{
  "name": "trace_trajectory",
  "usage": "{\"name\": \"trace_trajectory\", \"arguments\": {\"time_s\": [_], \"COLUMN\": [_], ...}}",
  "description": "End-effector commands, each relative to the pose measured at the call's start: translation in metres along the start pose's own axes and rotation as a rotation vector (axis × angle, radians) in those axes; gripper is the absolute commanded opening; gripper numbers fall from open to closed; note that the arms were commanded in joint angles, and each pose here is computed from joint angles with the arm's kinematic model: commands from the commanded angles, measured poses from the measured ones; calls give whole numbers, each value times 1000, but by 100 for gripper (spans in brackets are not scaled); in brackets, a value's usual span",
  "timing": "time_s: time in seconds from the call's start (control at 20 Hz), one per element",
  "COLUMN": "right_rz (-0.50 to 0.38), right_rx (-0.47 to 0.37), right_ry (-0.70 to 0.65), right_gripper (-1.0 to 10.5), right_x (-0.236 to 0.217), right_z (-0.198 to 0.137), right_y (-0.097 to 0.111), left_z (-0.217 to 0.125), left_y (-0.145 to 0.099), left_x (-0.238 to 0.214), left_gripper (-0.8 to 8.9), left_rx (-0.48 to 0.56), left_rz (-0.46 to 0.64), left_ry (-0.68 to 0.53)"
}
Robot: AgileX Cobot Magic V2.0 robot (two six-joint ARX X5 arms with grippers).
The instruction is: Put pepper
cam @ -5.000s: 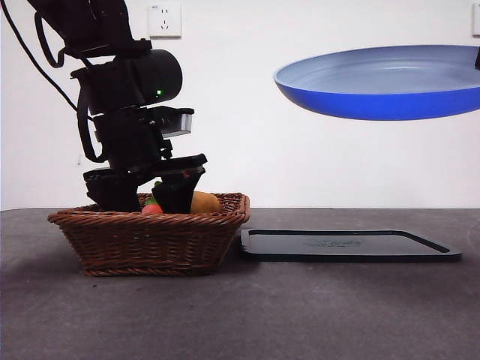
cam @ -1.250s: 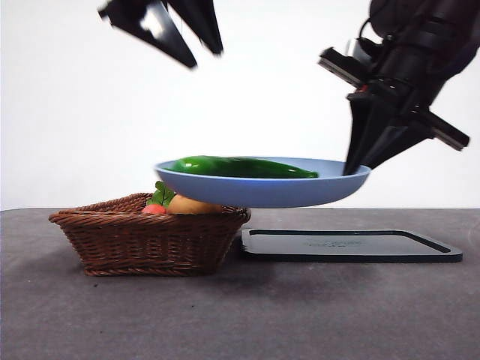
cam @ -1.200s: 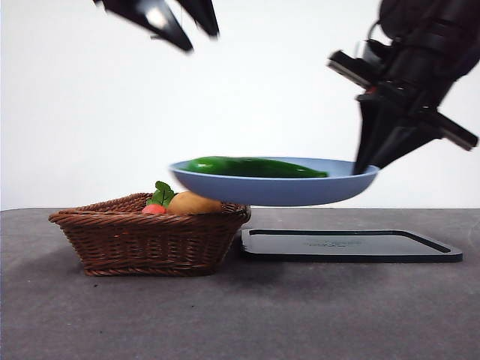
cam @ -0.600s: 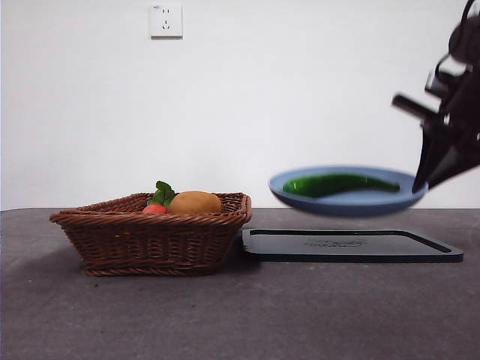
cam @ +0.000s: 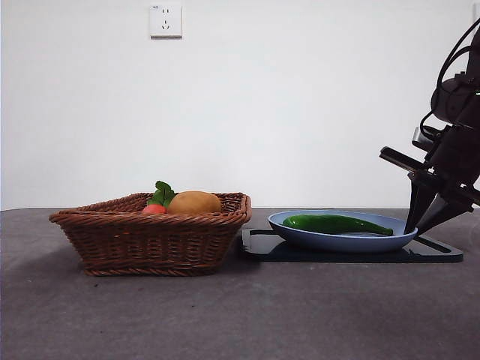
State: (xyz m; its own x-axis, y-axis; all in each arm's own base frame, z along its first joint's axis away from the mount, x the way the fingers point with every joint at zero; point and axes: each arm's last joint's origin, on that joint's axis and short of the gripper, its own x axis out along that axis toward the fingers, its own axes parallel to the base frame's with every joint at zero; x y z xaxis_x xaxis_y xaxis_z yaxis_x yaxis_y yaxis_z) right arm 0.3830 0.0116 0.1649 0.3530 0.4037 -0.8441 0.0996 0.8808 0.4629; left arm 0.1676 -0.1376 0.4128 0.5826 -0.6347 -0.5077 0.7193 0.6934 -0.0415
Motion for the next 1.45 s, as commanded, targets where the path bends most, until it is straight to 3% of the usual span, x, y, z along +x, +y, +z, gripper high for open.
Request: {"name": "trace_trajectory", "arguments": {"time_s": [0.05,0.25,0.45,0.7,0.95,1.1,1.2,1.3,1.4,1.45], "right_rz": [5,3,-2,29,76,124,147,160,165,167], "right_rx": [-6,-4,-25,-201,-443,-534,-575,-624,-675,-681], "right_ry": [-5,8,-13,-121,-137,-141,-113,-67,-18,-4], "right_gripper": [17,157,172,169,166,162,101,45,3,4], "right_x": [3,3,-22,-111,-195,-226,-240,-248,-252,-253], "right_z": [5,4,2,-20,-93,-133,-157,-176,-188,-191], "right_y": [0,0,6,45,93,110,115,115,115,115], "left_z": [5,5,5,5,4,3,1,-1,-2,-2], "left_y": [-2,-2,-2,-2,-2,-2,-2,-2,-2,-2], "left_x": [-1,-1,-1,-1,-1,-1,-1,-1,-1,-1], "left_gripper": [236,236,236,232,232,231,230,174,21,8], "left_rx": [0,1,0,0,-1,-2,-4,-7,-9,-9], "left_rz": [-7,-4,-4,-4,-5,-5,-7,-9,-9,-9], "left_ry": [-18,-17,-16,-13,-2,5,22,44,55,60]}}
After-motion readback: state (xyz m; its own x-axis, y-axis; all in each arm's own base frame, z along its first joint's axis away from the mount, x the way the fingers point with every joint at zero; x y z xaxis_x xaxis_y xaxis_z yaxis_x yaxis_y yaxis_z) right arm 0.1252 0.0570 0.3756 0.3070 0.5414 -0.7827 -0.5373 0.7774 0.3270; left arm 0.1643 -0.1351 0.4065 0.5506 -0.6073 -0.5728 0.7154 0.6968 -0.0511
